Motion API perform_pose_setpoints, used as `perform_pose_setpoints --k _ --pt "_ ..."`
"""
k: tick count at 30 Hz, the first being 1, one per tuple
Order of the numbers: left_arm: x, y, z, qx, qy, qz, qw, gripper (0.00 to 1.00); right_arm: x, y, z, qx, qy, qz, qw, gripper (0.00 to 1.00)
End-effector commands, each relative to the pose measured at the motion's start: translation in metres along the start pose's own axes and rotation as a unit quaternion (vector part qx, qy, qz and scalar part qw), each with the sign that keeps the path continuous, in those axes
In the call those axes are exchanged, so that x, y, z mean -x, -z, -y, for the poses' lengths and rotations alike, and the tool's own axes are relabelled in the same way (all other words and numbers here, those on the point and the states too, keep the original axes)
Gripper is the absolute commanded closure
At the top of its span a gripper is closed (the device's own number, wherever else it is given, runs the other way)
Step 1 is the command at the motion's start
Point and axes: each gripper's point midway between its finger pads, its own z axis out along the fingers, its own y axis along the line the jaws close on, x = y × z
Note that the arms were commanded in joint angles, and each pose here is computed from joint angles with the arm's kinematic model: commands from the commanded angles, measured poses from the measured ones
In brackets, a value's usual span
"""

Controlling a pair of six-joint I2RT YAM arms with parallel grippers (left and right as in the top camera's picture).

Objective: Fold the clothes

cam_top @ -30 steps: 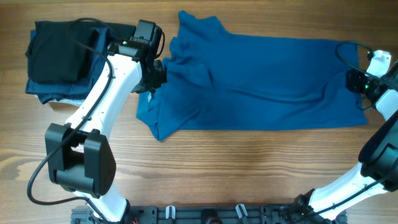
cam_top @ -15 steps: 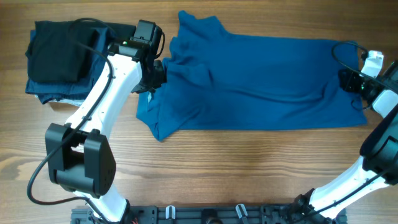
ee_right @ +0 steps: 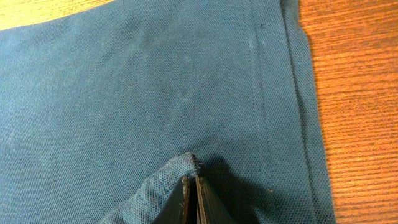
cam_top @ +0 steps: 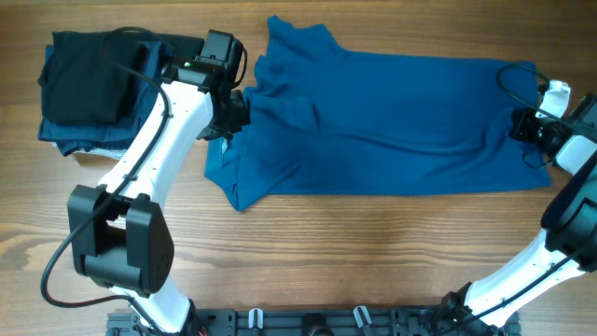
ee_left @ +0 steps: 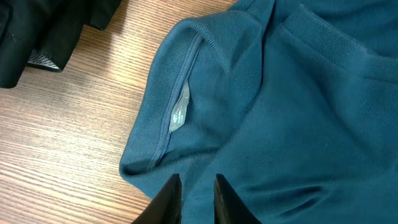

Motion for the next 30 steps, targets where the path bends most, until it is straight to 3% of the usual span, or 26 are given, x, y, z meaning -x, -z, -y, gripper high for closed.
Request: perform_pose_setpoints --k 1,7,15,22,24,28,30 --pt "-0.005 -0.005 -0.001 0.002 0.019 -0.012 1.0 0.83 0.024 0.009 -0.002 0.001 -0.002 0.024 1.0 0.96" --pt "-0.007 -0.013 -0.001 0.009 0.018 -0.022 1.0 0.83 0.038 0.038 0.024 -0.102 -0.015 0.018 0.995 0.96" --pt "-0.011 -0.03 -0.002 0.022 0.016 -0.041 0.999 0.83 0.017 0.042 0.035 -0.138 -0.017 -0.027 0.99 0.96" --pt "-0.009 -0.033 -0.001 0.019 0.017 -0.037 0.999 0.81 0.025 0.035 0.002 -0.042 0.009 -0.006 0.999 0.96" --pt "-0.009 -0.033 0.004 0.008 0.018 -0.04 0.999 0.79 0.025 0.035 0.001 -0.039 0.009 -0.005 0.999 0.77" --pt "-0.01 -0.036 0.007 0.001 0.017 -0.046 0.999 0.73 0.025 0.035 0.001 -0.039 0.01 -0.005 0.999 0.66" --pt "-0.012 -0.041 0.006 0.005 0.009 -0.053 0.999 0.78 0.026 0.035 0.002 -0.039 0.01 -0.004 0.999 0.66"
